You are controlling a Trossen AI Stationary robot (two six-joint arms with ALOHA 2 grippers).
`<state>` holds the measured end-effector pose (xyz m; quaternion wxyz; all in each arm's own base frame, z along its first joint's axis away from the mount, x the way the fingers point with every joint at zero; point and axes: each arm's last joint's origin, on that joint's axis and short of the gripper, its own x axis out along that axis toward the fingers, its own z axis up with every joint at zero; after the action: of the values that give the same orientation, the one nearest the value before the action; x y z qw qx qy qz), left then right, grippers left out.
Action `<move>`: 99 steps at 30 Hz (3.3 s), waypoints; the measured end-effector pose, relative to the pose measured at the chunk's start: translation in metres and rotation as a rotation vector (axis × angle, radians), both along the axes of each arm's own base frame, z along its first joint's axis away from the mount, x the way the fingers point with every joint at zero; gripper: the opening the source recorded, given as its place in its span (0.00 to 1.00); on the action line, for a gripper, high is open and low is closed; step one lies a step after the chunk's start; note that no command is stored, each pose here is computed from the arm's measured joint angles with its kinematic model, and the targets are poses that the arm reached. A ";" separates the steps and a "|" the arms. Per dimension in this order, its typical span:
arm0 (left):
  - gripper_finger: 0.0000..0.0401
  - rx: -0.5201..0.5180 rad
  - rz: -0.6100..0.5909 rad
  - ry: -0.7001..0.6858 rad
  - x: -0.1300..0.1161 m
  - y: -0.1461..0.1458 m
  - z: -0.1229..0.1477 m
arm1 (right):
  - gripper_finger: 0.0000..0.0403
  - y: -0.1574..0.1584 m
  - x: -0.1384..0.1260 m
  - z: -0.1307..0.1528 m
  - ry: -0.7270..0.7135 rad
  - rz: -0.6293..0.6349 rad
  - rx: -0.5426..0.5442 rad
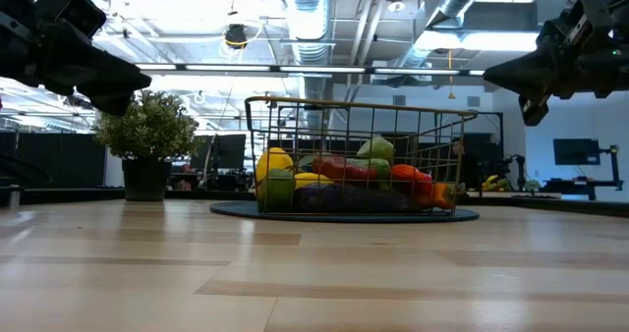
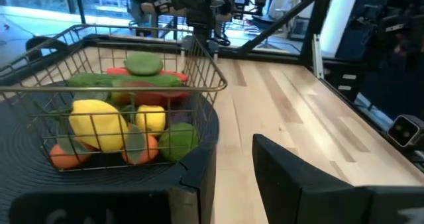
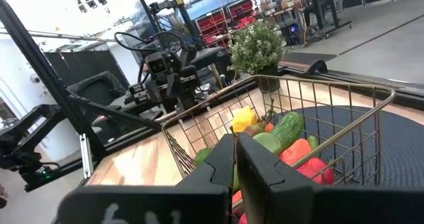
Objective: Build produce basket
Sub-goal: Return to Home Position
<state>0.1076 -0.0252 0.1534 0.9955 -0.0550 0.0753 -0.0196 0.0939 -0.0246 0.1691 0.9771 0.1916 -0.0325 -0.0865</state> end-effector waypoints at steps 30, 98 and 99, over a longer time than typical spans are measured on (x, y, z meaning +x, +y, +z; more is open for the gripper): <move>0.22 -0.002 0.033 0.002 0.000 0.001 0.000 | 0.09 0.000 0.000 0.000 0.001 0.000 0.000; 0.01 0.043 0.054 -0.002 0.000 0.002 0.000 | 0.09 0.000 0.000 0.000 0.001 0.000 0.000; 0.01 0.043 0.054 -0.002 0.000 0.002 0.000 | 0.09 0.000 0.000 0.000 0.001 0.000 0.000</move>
<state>0.1076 -0.0234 0.1533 0.9967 -0.0354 0.0731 0.0087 0.0940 -0.0246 0.1687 0.9771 0.1915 -0.0318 -0.0867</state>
